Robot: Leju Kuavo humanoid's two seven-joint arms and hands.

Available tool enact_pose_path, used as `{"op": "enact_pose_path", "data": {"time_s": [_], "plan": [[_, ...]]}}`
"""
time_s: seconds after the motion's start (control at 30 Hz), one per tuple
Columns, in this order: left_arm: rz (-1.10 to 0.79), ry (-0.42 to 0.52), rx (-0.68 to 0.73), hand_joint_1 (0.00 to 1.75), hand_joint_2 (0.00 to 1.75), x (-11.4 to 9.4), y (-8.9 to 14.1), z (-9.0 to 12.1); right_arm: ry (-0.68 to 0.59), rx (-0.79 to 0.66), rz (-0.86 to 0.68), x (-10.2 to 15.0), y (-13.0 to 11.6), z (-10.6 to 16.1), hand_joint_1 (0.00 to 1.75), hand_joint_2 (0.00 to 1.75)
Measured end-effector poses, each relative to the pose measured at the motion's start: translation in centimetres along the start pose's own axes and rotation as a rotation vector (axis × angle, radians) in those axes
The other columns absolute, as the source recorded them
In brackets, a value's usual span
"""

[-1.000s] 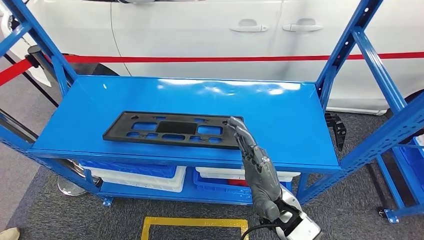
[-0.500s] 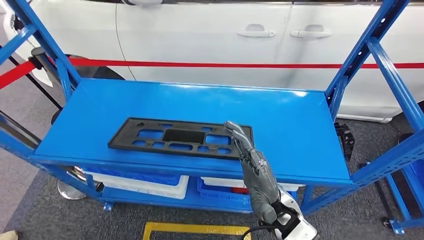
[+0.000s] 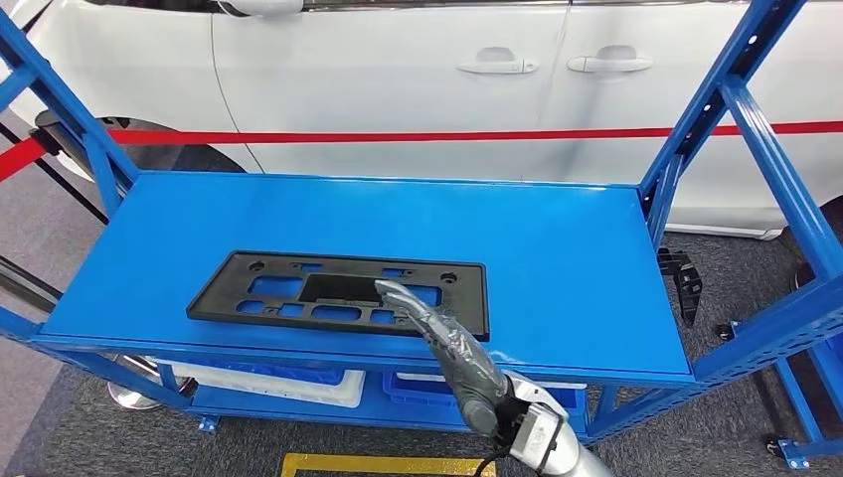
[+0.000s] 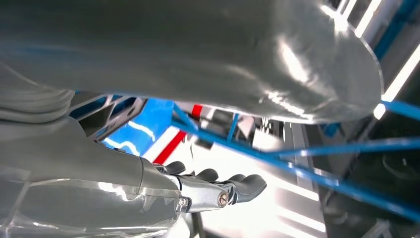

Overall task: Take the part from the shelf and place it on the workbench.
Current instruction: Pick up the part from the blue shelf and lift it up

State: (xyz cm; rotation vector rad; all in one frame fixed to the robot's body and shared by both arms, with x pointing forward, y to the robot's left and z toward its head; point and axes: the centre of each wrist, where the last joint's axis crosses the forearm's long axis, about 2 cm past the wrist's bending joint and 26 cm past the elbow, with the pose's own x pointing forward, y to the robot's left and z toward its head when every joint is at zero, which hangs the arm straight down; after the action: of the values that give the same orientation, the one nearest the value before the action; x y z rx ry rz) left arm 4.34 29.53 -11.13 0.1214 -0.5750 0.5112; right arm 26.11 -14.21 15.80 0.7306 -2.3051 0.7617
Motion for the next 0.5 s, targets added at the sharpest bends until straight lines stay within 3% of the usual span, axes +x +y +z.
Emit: {"op": "enact_pose_path", "data": {"time_s": [0.07,0.23,0.5], "plan": [[-0.002,-0.002,0.000,0.00,0.00,0.1,0.0,0.0,0.008,0.047,-0.020,-0.8,0.6,-1.2,0.00,1.75],[0.000,-0.004,-0.002,0.00,0.00,0.2,-0.2,-0.1,0.064,0.169,0.041,-2.3,2.2,-5.9,0.00,1.75],[-0.001,0.006,-0.001,0.00,0.00,-0.1,-0.6,0.0,0.151,0.260,0.597,-4.9,4.1,-7.9,0.00,1.75]]}}
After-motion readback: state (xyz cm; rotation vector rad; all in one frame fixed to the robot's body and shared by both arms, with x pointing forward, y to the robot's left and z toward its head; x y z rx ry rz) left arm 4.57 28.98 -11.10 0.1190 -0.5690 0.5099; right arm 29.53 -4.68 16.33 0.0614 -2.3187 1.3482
